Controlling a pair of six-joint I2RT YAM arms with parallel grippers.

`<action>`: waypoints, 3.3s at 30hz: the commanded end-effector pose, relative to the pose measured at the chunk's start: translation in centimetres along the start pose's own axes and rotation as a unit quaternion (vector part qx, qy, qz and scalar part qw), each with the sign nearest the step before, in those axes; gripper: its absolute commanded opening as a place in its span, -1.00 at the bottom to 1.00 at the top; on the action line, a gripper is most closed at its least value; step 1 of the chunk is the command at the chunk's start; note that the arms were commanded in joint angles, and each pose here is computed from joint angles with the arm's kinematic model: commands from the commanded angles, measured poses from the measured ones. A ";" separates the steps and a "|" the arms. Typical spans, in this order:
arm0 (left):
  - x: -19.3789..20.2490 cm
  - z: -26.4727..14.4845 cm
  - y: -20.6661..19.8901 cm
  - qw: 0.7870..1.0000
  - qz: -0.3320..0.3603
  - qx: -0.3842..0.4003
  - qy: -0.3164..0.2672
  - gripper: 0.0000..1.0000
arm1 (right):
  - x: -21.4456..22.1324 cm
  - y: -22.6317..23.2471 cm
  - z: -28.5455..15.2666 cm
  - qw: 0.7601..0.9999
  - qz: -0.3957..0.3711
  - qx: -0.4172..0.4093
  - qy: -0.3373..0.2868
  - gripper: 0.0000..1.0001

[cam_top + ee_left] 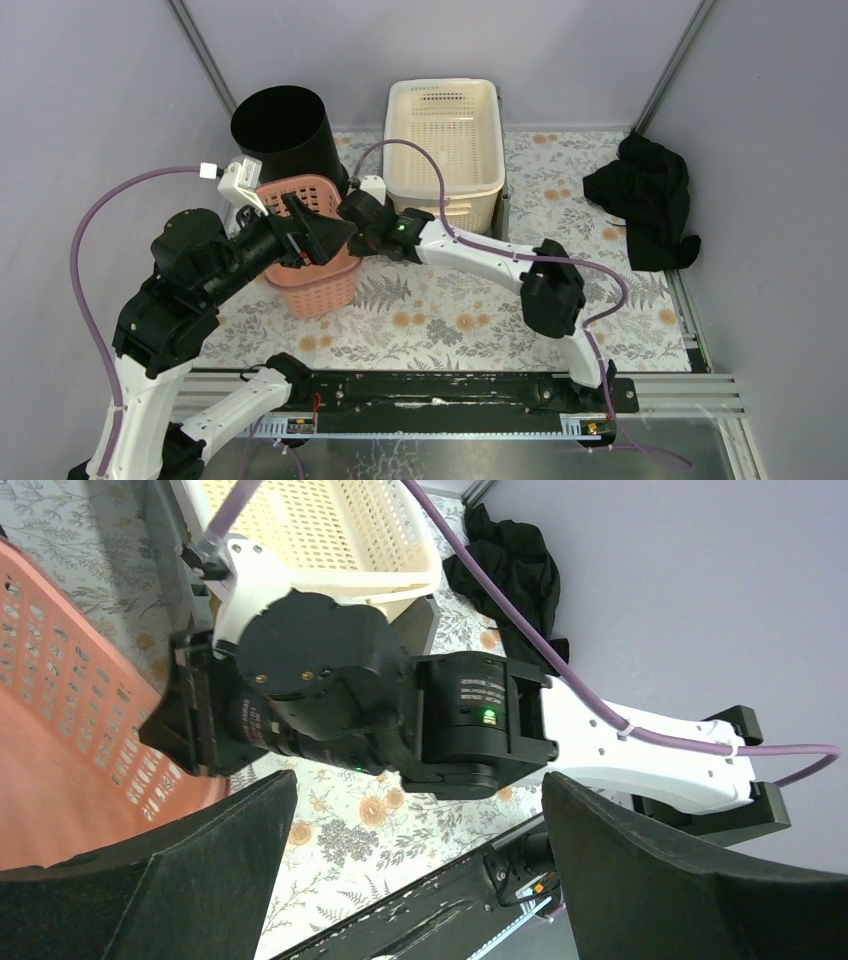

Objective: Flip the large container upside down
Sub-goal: Place the container at the center of the board, then pick up the container from the container.

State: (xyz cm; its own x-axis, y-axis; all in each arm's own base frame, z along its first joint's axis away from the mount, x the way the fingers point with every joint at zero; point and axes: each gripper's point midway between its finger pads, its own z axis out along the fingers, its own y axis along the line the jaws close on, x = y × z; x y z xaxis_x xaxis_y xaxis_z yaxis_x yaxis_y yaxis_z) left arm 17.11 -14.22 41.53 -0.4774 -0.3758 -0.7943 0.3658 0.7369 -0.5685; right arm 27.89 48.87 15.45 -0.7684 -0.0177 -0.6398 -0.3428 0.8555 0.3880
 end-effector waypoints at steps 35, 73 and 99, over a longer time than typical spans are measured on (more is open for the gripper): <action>2.2 1.7 2.9 0.998 -0.005 -0.052 0.027 1.00 | -17.7 -8.4 -6.0 0.973 -0.173 0.105 -0.114 0.03; 4.2 2.7 4.5 0.997 -0.009 -0.068 0.045 1.00 | -16.6 -9.5 -4.8 0.979 -0.175 0.069 -0.074 -0.52; 5.3 3.7 4.7 0.996 -0.013 -0.061 0.062 1.00 | -23.3 -32.8 -12.1 0.958 0.000 0.272 -0.096 -0.25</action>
State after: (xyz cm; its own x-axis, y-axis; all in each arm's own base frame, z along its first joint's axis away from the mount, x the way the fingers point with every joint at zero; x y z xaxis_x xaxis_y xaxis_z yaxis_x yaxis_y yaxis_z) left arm 18.39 -14.20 32.53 -0.6206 -0.2991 -0.7248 0.2266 0.8166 -0.5310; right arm 51.02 14.72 24.99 -0.6389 0.0305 -0.7687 0.0451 0.9990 0.0021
